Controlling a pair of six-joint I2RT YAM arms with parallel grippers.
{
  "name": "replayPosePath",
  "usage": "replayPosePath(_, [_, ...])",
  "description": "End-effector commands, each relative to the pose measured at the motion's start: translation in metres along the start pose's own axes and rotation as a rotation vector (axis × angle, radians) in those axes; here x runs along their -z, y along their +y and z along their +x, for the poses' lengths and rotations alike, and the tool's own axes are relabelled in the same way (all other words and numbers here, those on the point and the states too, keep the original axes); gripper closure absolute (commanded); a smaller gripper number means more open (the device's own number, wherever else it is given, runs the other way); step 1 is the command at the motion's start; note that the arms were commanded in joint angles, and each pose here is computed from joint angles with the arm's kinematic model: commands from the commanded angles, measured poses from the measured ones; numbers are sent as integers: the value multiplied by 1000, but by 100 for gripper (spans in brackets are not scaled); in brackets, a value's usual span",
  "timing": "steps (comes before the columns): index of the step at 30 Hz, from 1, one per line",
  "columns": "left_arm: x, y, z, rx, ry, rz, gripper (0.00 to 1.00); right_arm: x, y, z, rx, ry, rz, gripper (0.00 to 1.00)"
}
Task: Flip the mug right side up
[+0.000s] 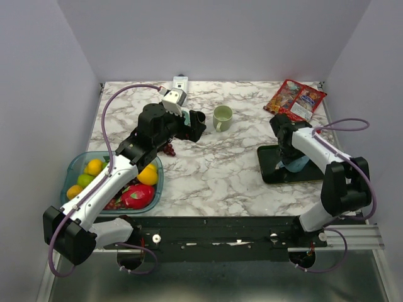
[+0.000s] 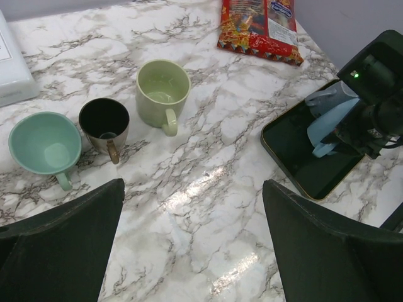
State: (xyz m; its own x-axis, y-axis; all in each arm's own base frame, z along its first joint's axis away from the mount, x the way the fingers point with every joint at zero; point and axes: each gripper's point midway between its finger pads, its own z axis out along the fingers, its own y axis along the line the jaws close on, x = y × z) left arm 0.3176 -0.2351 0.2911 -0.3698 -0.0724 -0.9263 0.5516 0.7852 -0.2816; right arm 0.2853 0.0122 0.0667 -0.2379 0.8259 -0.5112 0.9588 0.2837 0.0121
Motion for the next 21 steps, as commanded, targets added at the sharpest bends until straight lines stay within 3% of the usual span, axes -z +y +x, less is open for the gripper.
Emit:
replayPosePath(1, [0,-6,-3,10,-9,34,1,35,-1,-21,-23,-21,-91,100])
replayPosePath(6, [0,-13,-4,24,-5,73,1,78,-3,-32,-45,20,-287,100])
replayPosePath(12, [3,-36,-12,63,0,186,1,145,18,-40,1,84,-644,100])
replayPosePath(18, [11,-69,-30,111,-19,349,1,254,52,-37,146,122,-1274,99])
replayPosePath(21, [16,-86,-36,155,-21,442,1,315,53,-45,186,63,-1560,99])
